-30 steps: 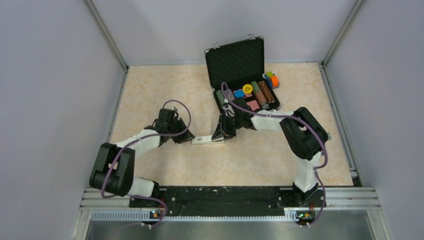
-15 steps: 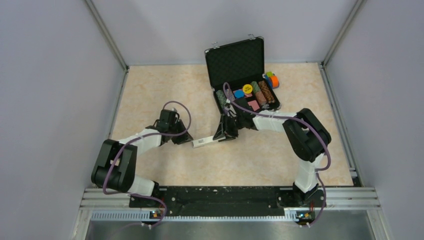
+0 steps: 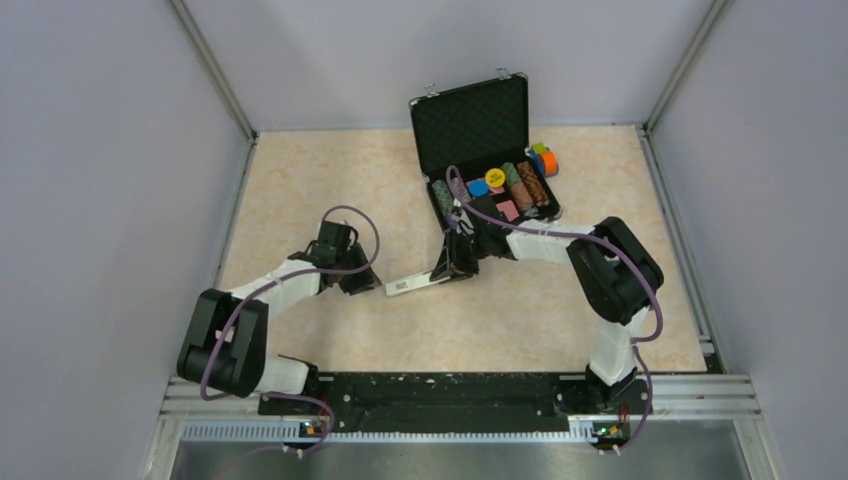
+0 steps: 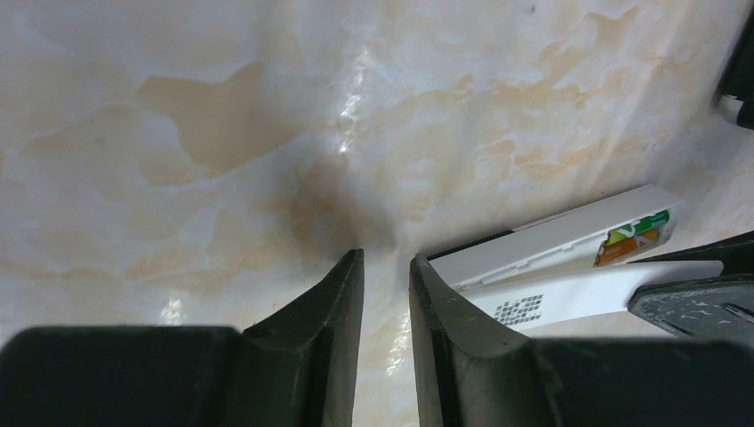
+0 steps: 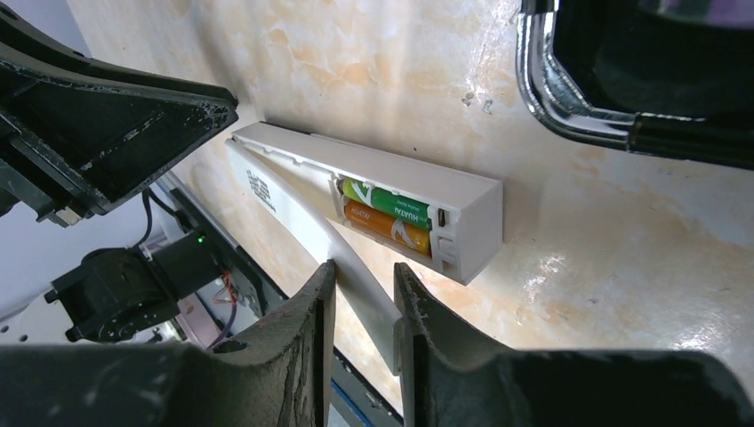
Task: Load the batteries into the remote control
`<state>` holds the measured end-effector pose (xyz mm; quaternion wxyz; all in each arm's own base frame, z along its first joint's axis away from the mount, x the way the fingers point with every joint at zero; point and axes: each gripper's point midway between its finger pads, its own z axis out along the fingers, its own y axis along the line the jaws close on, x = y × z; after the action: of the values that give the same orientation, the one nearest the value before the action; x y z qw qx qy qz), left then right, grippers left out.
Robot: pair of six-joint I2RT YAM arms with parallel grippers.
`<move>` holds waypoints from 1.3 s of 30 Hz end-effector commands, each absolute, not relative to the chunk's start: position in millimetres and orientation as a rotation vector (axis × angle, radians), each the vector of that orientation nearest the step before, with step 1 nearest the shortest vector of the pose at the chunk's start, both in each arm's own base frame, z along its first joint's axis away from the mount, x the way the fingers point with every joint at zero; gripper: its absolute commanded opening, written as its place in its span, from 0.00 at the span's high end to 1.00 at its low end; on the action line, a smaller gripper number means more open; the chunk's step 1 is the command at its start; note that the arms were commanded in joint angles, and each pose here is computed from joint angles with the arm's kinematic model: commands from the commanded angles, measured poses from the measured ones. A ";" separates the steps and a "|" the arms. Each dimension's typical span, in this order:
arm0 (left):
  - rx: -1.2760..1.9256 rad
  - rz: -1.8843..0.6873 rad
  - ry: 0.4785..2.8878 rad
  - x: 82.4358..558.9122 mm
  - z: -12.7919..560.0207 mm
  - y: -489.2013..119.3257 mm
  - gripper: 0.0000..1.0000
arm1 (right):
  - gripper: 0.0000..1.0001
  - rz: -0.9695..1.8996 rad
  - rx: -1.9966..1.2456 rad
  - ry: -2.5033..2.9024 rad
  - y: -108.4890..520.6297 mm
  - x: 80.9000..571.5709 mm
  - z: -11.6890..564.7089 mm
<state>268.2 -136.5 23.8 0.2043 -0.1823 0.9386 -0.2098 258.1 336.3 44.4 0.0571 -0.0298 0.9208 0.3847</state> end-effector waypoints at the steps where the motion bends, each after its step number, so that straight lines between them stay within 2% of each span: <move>1: -0.553 -0.509 2.605 264.9 38.3 -125.3 0.67 | 0.83 1.111 -0.120 2.754 333.9 270.0 52.9; 6: -0.576 -0.534 2.566 265.7 52.7 -125.9 0.63 | 1.00 1.119 -0.148 2.735 335.5 272.4 62.4; 15: -0.586 -0.684 2.532 257.5 63.2 -140.4 0.57 | 1.00 1.098 -0.262 2.699 332.6 282.5 72.8; 27: -0.579 -0.789 2.529 253.1 58.3 -152.0 0.55 | 1.00 1.144 -0.403 2.723 327.4 278.3 71.8; 39: -0.573 -0.804 2.521 256.8 58.1 -154.4 0.55 | 1.00 1.360 -0.291 2.649 340.5 279.1 96.8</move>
<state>250.7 -150.4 52.4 0.2022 -0.2133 0.9152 -0.2756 271.0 340.7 83.8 0.0604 -0.1040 0.8936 0.4325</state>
